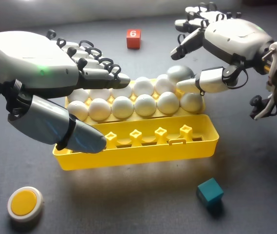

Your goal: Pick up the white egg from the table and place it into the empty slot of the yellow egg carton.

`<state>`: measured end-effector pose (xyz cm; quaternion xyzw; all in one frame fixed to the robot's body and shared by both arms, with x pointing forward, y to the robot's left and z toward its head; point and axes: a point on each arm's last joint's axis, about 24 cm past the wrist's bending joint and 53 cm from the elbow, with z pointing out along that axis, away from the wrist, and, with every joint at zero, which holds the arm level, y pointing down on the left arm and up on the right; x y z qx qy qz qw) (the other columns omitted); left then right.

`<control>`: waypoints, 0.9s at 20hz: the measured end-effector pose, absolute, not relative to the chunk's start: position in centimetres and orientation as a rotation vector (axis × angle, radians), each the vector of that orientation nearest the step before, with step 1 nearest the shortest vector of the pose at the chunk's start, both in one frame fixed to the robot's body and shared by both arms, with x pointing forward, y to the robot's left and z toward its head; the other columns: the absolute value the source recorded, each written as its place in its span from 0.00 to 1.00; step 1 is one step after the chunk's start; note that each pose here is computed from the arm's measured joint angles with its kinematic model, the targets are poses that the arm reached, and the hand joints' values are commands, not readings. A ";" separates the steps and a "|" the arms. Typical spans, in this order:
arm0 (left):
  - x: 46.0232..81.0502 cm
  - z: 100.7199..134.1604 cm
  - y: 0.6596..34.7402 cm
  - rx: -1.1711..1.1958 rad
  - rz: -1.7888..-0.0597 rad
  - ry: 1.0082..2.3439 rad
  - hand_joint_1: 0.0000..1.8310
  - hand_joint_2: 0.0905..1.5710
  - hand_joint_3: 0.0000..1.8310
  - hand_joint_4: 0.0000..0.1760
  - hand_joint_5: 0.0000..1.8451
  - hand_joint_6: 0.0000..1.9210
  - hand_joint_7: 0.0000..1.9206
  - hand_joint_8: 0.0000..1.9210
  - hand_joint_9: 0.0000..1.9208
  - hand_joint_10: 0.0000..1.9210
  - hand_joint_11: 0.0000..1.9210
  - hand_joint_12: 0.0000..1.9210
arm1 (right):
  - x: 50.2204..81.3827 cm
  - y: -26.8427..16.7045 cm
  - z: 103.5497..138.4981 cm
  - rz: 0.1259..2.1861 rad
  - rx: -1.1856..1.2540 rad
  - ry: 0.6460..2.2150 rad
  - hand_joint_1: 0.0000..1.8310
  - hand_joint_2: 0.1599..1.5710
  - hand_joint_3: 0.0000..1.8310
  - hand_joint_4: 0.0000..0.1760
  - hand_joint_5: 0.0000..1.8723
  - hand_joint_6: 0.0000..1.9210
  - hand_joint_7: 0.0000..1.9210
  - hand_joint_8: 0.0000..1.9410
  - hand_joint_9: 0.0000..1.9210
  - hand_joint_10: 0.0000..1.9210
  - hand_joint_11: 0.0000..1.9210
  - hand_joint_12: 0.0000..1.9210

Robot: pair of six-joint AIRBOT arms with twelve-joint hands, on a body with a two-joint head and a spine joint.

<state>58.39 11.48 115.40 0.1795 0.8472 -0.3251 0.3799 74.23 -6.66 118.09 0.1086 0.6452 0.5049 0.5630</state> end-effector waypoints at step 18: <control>58.2 115.4 11.2 0.463 -0.835 2.163 0.00 0.72 0.00 0.00 0.00 0.00 0.01 0.00 0.00 0.00 0.00 0.00 | 72.9 -10.5 122.3 1.108 0.198 1.518 0.39 0.57 0.00 0.33 0.37 0.00 0.08 0.00 0.00 0.00 0.00 0.00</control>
